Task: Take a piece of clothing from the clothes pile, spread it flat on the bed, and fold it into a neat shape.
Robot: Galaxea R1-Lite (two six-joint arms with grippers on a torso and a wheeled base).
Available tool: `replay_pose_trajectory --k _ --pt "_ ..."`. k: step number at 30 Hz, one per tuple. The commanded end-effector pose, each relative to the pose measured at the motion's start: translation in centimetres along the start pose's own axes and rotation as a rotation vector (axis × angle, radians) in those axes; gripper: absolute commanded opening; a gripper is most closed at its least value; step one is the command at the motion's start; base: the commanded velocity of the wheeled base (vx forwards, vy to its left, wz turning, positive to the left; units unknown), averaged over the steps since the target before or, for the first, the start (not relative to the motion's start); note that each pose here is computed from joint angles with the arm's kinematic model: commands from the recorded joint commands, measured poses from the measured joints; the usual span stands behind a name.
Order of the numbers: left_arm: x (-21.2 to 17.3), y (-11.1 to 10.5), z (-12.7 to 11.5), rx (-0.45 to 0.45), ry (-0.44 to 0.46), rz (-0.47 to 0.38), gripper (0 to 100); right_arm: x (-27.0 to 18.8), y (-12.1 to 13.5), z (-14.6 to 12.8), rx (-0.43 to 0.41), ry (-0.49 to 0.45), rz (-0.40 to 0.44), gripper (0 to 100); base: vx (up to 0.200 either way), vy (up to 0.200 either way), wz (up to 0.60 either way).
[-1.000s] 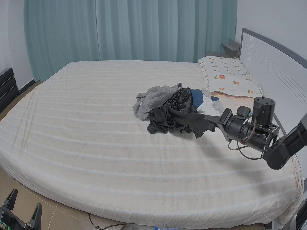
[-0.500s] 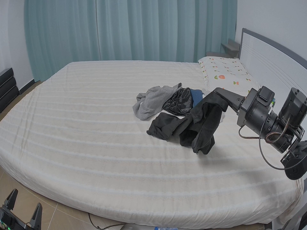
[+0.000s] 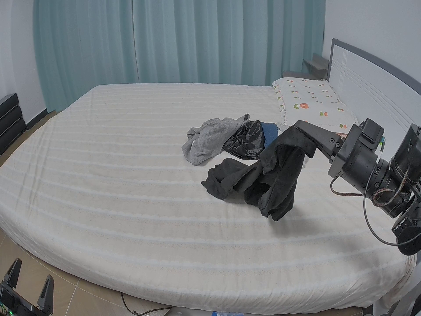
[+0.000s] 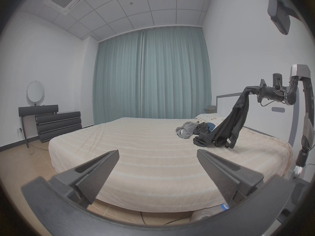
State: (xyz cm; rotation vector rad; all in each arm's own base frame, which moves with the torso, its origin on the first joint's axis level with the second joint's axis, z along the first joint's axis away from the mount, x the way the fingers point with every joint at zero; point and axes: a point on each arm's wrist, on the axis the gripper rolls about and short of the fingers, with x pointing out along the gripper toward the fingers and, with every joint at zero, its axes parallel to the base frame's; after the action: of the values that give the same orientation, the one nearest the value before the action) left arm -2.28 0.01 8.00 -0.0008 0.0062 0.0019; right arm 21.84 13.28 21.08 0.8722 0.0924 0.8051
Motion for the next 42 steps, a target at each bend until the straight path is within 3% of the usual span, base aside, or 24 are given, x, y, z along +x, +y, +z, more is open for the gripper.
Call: replay_pose_trajectory --k 1,2,5,6,11,14,15,16,18,24,26,27,29,31,32,35,38,42 --pt "-0.7 0.0 2.0 -0.044 -0.123 0.001 100 -0.2 0.3 0.1 -0.003 -0.002 0.011 0 0.000 0.000 0.00" --pt "-1.4 0.0 6.9 -0.127 -0.230 -0.009 100 -0.2 0.5 0.0 -0.003 -0.001 0.016 0 0.000 0.000 0.00" --pt "0.4 0.0 8.8 -0.128 -0.130 -0.010 100 -0.2 0.4 -0.5 0.002 0.019 0.014 0 0.000 0.000 0.00" --pt "0.5 0.0 8.9 -0.122 -0.122 -0.011 100 -0.2 0.4 -0.5 0.003 0.022 0.015 0 0.000 0.000 0.00" --pt "4.1 -0.3 8.0 0.033 0.136 -0.125 100 -0.2 0.1 -1.4 0.000 0.054 0.000 0 0.000 0.000 0.00" --pt "5.7 -0.5 7.7 0.050 0.230 -0.194 100 0.2 -0.1 -1.7 -0.016 0.061 -0.005 0 0.000 0.000 0.00" --pt "7.3 -0.6 7.5 0.064 0.316 -0.241 100 0.4 -0.3 -1.7 -0.028 0.061 -0.009 0 0.000 0.000 0.00" --pt "7.3 -0.6 7.5 0.064 0.316 -0.241 100 0.4 -0.3 -1.7 -0.028 0.061 -0.009 0 0.000 0.000 0.00" --pt "10.3 -1.3 6.7 0.098 0.458 -0.323 100 0.7 -0.3 -1.6 -0.046 0.062 -0.010 0 0.000 0.000 0.00" --pt "15.5 -4.5 4.7 0.144 0.626 -0.500 100 1.7 0.3 -0.6 -0.079 0.026 0.010 0 0.000 0.000 0.00" --pt "17.7 -6.3 3.7 0.161 0.661 -0.555 100 1.7 0.5 -0.4 -0.090 0.040 -0.003 0 0.000 0.000 0.00" --pt "17.7 -6.3 3.7 0.161 0.661 -0.555 100 1.7 0.5 -0.4 -0.090 0.040 -0.003 0 0.000 0.000 0.00" --pt "20.4 -8.9 2.1 0.167 0.673 -0.552 100 1.6 1.0 0.0 -0.104 0.040 -0.009 0 0.000 0.000 0.00" --pt "20.4 -8.9 2.1 0.167 0.673 -0.552 100 1.6 1.0 0.0 -0.104 0.040 -0.009 0 0.000 0.000 0.00" --pt "22.9 -12.5 0.5 0.124 0.653 -0.512 100 1.8 1.7 0.7 -0.109 0.019 0.009 0 0.000 0.000 0.00" --pt "24.8 -16.2 -0.8 0.031 0.638 -0.467 100 2.1 1.9 1.0 -0.110 0.015 0.013 0 0.000 0.000 0.00" --pt "26.5 -18.6 -2.3 0.005 0.658 -0.457 100 2.2 2.3 1.4 -0.114 0.002 0.027 0 0.000 0.000 0.00" --pt "28.6 -20.2 -3.4 -0.006 0.652 -0.453 100 2.1 2.8 1.6 -0.116 -0.007 0.043 0 0.000 0.000 0.00"
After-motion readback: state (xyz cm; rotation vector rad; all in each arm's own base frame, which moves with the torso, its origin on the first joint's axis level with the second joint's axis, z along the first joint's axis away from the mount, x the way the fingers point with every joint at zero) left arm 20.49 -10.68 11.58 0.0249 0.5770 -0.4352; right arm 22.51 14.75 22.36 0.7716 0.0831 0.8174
